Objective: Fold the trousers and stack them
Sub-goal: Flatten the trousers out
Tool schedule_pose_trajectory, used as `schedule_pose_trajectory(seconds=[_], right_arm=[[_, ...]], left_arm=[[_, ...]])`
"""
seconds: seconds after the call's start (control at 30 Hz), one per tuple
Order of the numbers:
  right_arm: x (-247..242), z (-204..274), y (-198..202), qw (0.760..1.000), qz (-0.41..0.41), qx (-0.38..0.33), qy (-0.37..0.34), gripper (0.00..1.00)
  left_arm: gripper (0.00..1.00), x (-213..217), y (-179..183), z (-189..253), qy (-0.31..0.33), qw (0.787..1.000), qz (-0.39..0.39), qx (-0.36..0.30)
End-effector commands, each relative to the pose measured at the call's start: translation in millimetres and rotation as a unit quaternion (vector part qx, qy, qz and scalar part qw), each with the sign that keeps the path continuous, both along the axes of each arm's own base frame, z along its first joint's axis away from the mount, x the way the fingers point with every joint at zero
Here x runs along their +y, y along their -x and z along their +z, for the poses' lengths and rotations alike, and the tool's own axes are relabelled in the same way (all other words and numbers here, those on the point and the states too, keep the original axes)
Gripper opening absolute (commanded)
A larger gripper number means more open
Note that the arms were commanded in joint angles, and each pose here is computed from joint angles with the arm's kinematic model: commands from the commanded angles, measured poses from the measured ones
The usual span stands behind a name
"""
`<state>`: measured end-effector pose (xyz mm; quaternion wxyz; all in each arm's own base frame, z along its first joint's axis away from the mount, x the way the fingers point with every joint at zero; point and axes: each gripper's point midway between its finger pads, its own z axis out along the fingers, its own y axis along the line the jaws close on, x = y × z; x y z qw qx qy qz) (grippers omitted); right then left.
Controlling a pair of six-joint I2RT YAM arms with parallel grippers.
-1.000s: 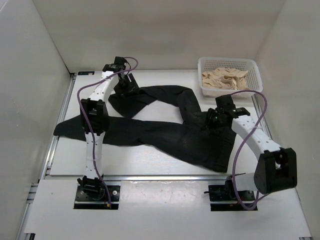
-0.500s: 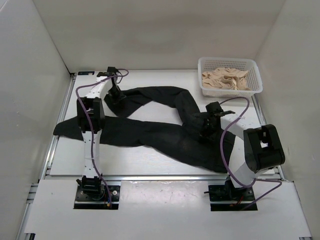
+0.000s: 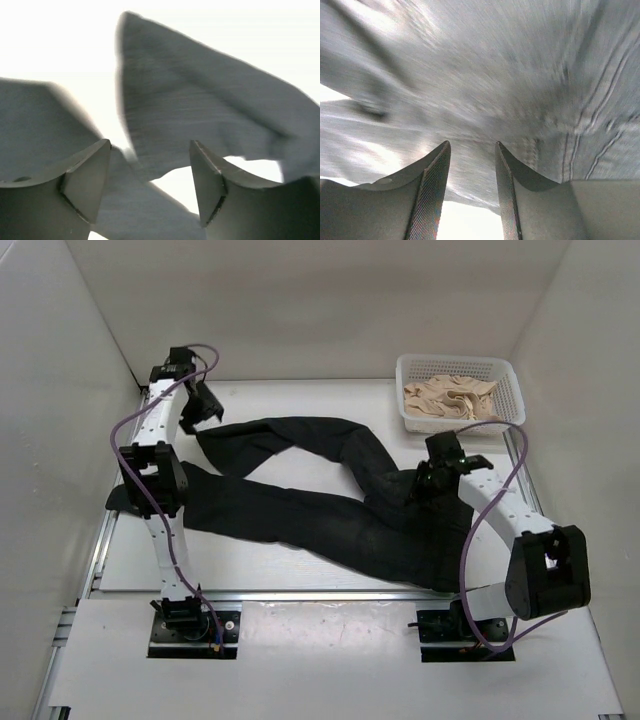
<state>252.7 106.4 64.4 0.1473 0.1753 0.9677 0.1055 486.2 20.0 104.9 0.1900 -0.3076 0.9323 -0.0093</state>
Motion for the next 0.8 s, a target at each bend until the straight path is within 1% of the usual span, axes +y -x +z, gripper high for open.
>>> schedule_pose_trajectory(seconds=[0.0, 0.03, 0.07, 0.17, 0.23, 0.27, 0.33, 0.37, 0.4, 0.43, 0.5, 0.63, 0.73, 0.77], right_arm=[[-7.6, 45.9, -30.3, 0.997, 0.021, -0.064, 0.031, 0.47], [-8.6, 52.2, -35.8, 0.996, 0.022, -0.076, 0.035, 0.48], [-6.6, 60.0, -43.3, 0.996, 0.021, -0.086, 0.033, 0.51], [-6.4, 62.8, -47.0, 0.995, 0.031, -0.083, 0.038, 0.51], [-3.8, 67.2, -49.3, 0.995, 0.033, -0.088, 0.032, 0.51], [-1.6, 67.4, -48.5, 0.995, 0.036, -0.087, 0.026, 0.51], [0.0, 67.6, -48.0, 0.995, 0.038, -0.086, 0.022, 0.51], [0.0, 67.6, -48.0, 0.995, 0.038, -0.086, 0.022, 0.51], [-0.6, 64.5, -45.9, 0.996, 0.038, -0.082, 0.023, 0.51], [-0.6, 64.5, -45.8, 0.996, 0.038, -0.081, 0.023, 0.51], [-0.9, 61.7, -45.9, 0.996, 0.043, -0.078, 0.026, 0.51], [0.3, 58.6, -45.4, 0.996, 0.049, -0.072, 0.024, 0.52], [0.6, 59.3, -48.0, 0.996, 0.053, -0.074, 0.026, 0.52], [0.6, 59.4, -48.0, 0.996, 0.053, -0.074, 0.026, 0.52]], left_arm=[[0.77, -27.0, -32.1, 55.8, 0.014, 0.996, -0.026, -0.089], [0.77, -32.3, -44.4, 65.6, 0.031, 0.994, -0.021, -0.107], [0.77, -35.1, -48.6, 39.9, 0.041, 0.996, -0.017, -0.078], [0.76, -38.6, -68.9, 23.6, 0.059, 0.995, 0.010, -0.079], [0.75, -39.5, -74.0, 18.3, 0.066, 0.994, 0.024, -0.079], [0.75, -38.6, -78.3, 22.4, 0.067, 0.993, 0.036, -0.089], [0.73, -43.4, -83.6, 14.1, 0.067, 0.993, 0.042, -0.089], [0.73, -41.9, -86.3, 18.8, 0.065, 0.992, 0.050, -0.096], [0.73, -40.2, -88.2, 17.3, 0.061, 0.992, 0.052, -0.097], [0.75, -46.7, -88.3, 17.5, 0.065, 0.992, 0.052, -0.097], [0.81, -44.8, -88.8, 3.0, 0.061, 0.993, 0.062, -0.086], [0.81, -40.9, -89.4, -12.5, 0.054, 0.993, 0.080, -0.074], [0.79, -44.3, -88.4, -35.4, 0.048, 0.994, 0.083, -0.056], [0.75, -44.3, -88.0, -40.5, 0.048, 0.994, 0.084, -0.051]])
